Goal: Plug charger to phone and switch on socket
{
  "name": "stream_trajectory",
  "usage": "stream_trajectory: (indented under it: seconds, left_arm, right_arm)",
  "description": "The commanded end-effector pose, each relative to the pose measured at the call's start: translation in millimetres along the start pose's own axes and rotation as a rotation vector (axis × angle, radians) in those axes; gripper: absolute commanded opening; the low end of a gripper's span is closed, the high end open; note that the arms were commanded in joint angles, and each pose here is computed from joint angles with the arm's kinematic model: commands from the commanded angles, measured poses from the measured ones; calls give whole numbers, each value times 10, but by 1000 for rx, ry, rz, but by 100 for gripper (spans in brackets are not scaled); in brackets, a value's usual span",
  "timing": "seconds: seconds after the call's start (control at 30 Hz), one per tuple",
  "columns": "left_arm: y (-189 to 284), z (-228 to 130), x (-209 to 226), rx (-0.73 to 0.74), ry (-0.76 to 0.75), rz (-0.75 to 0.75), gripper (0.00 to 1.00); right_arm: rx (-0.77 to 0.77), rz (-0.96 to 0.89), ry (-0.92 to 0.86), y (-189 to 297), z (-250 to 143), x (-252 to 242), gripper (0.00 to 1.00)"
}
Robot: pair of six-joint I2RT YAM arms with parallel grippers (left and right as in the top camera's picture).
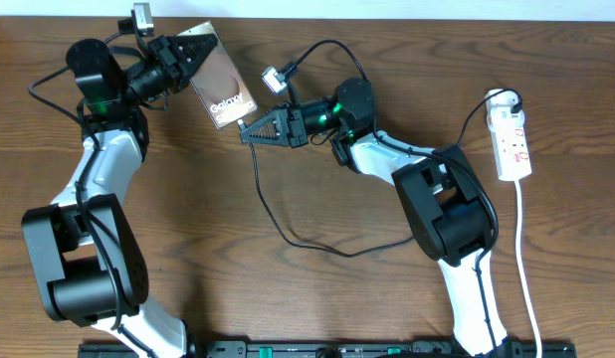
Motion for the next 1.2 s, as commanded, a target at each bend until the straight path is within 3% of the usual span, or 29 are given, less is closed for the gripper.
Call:
stream_trajectory:
  seconds: [0.0,1.17]
  left_arm:
    - [21,42,-112,2,9,-21,7]
    - [35,86,-86,-34,-20,3,7]
  right_arm:
    - [-18,2,20,14,77,80,1]
    - [-15,1,9,9,72,69,1]
Point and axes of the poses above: each gripper's point midway between its finger pads, its own y axis back along the fingers, its own x axis along the line the jaws close on, z = x × y, the point moved 7 cm from there along y, back along the fingers, and after that the axes turned 13 degrees about -y, right-handed, at the moved point
